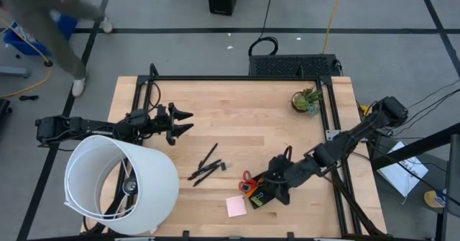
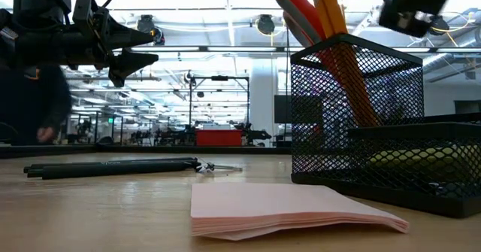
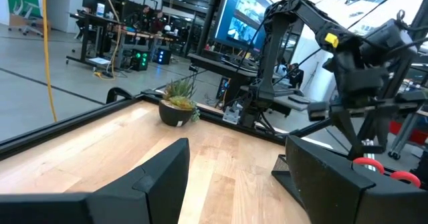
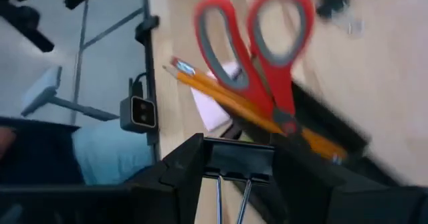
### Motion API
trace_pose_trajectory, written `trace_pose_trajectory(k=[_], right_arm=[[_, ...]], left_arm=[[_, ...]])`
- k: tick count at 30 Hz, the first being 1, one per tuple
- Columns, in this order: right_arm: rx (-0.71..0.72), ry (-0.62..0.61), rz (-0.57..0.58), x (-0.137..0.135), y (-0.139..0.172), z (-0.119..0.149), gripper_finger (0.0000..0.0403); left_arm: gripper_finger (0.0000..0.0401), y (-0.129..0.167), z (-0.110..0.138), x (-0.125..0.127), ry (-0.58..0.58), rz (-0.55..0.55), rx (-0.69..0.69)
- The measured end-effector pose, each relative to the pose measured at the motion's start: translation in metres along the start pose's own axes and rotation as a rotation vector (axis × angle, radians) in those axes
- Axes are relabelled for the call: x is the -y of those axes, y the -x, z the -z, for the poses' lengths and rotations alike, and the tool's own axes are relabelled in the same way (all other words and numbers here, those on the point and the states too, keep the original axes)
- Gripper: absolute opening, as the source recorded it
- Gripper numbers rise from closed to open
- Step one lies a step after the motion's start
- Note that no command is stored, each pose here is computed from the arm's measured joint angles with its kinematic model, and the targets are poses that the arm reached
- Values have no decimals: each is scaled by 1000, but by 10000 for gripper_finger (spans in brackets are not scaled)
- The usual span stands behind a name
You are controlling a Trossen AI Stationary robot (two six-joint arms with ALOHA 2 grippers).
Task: Pick and place office supplies into organizer
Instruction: Put the black binder clip into the black desk organizer
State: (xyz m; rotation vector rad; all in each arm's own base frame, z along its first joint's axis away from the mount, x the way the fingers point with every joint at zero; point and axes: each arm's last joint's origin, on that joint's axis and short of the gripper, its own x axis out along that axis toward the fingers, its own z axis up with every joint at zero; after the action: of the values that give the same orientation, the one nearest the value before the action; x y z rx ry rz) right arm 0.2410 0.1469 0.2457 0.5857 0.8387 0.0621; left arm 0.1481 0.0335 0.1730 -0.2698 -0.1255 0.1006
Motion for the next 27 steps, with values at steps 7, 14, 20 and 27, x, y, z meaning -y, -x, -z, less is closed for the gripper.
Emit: trace_pose_trajectory(k=[7, 14, 20, 27], right_arm=[[-133, -358, 23, 3, -9, 9, 159], [-211, -578, 17, 1, -22, 13, 159], [-242, -727, 68, 5, -48, 21, 150], [-199, -753, 184, 21, -74, 24, 156]], left_arm=[[253, 0, 0, 0, 0, 0, 0], [253, 0, 0, 0, 0, 0, 0], [253, 0, 0, 0, 0, 0, 0], [253, 0, 0, 0, 0, 0, 0]])
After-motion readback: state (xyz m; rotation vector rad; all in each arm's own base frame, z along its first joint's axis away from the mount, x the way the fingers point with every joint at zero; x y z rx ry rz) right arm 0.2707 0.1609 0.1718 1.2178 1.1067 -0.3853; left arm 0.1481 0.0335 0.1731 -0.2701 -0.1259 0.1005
